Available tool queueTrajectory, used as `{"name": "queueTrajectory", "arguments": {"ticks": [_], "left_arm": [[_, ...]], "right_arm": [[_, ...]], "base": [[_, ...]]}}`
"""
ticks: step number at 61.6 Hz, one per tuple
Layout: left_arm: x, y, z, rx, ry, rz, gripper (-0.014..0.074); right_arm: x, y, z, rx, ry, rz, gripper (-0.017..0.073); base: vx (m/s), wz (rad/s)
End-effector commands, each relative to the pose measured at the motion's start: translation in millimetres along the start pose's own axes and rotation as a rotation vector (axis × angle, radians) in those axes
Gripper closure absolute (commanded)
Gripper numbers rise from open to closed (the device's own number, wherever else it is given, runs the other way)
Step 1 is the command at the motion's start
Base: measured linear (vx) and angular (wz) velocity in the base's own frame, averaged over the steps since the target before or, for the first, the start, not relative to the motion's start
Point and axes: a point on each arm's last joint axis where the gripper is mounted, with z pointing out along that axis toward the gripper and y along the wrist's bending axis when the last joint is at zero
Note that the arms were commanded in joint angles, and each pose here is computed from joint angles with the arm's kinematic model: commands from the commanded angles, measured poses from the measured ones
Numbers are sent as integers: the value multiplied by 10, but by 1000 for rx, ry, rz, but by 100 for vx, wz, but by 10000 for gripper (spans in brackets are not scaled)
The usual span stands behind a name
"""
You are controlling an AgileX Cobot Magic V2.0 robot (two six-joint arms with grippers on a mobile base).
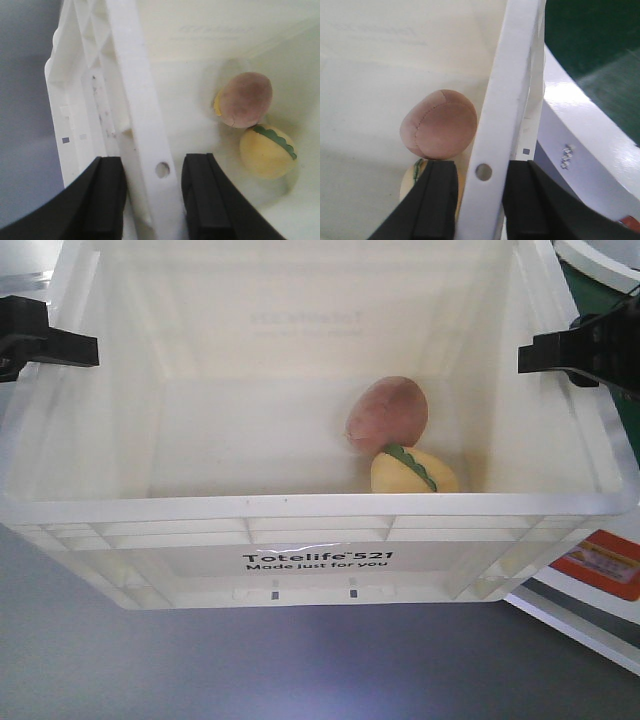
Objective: Place moving items into box and shelve
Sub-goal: 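Hold the crate with both grippers while the base drives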
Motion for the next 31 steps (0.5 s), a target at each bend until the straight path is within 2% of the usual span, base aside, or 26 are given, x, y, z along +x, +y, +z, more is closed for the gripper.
{"name": "queueTrajectory", "arguments": {"ticks": [1, 31], "left_arm": [[-172, -230, -188, 134, -168, -42, 591], [-172, -230, -188, 134, -168, -42, 591]], "right_arm": [[-207, 166, -248, -99, -193, 29, 565], [-206, 166, -248, -99, -192, 29, 565]], "base": [[-13, 67], [-13, 75]]}}
